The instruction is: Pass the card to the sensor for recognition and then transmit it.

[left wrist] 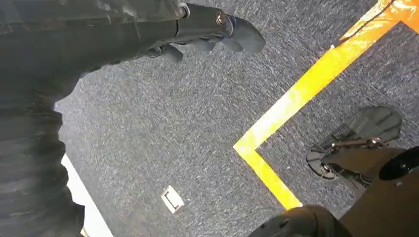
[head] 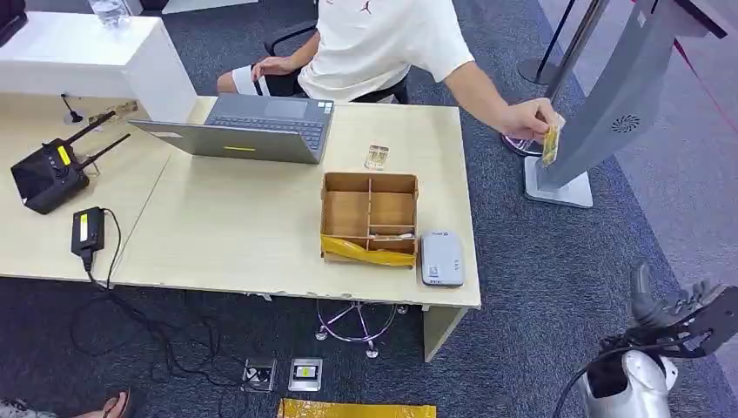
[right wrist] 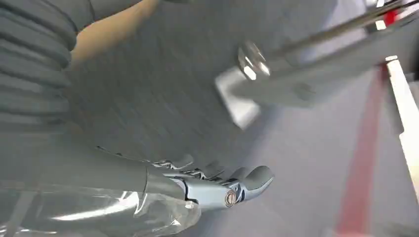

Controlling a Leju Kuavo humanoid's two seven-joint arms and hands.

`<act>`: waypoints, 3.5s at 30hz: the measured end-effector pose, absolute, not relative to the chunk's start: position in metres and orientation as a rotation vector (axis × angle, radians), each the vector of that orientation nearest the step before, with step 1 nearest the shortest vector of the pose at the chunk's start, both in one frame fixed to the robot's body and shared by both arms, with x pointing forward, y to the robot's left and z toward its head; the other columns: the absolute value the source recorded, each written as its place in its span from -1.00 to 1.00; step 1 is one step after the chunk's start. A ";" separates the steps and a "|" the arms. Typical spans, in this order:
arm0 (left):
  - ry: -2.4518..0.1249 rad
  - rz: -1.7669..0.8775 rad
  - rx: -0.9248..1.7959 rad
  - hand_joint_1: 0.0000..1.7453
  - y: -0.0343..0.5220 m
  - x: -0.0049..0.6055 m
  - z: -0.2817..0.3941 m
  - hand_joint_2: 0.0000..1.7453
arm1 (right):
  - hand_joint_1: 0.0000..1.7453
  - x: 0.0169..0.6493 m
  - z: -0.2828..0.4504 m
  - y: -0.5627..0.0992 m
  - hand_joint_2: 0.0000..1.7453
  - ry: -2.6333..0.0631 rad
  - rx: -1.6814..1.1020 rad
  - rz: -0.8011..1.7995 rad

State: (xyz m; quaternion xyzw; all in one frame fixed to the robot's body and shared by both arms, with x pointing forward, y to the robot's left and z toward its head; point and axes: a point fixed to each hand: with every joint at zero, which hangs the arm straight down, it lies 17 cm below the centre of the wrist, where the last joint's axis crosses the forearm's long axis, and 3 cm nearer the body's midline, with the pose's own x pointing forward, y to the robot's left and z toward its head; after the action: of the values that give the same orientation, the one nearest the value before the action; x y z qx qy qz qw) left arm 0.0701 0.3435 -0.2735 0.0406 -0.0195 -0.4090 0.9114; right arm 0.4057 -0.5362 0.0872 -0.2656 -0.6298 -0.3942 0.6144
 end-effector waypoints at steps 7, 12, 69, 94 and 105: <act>-0.044 -0.857 0.087 -1.00 0.342 0.071 -0.274 1.00 | -1.00 0.424 0.172 -0.507 1.00 -1.625 -1.012 -0.405; -0.049 -0.868 0.089 -1.00 0.342 0.072 -0.274 1.00 | -1.00 0.436 0.226 -0.450 1.00 -1.768 -1.092 -0.219; -0.063 -0.963 0.060 -1.00 0.334 0.083 -0.271 1.00 | 1.00 0.486 0.248 -0.086 1.00 -2.014 -0.676 0.748; -0.064 -0.957 0.066 -1.00 0.335 0.082 -0.272 1.00 | 1.00 0.495 0.216 -0.111 1.00 -1.956 -0.714 0.600; -0.053 -0.942 0.071 -1.00 0.336 0.075 -0.273 1.00 | 1.00 0.503 0.109 -0.142 1.00 -1.634 -0.744 0.639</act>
State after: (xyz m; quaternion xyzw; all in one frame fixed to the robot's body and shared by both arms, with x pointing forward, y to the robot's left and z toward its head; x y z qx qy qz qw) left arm 0.0754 0.3365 -0.2727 0.0341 -0.0257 -0.4538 0.8901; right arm 0.5031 -0.1424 0.1090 -0.3184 -0.6987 0.2735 0.5793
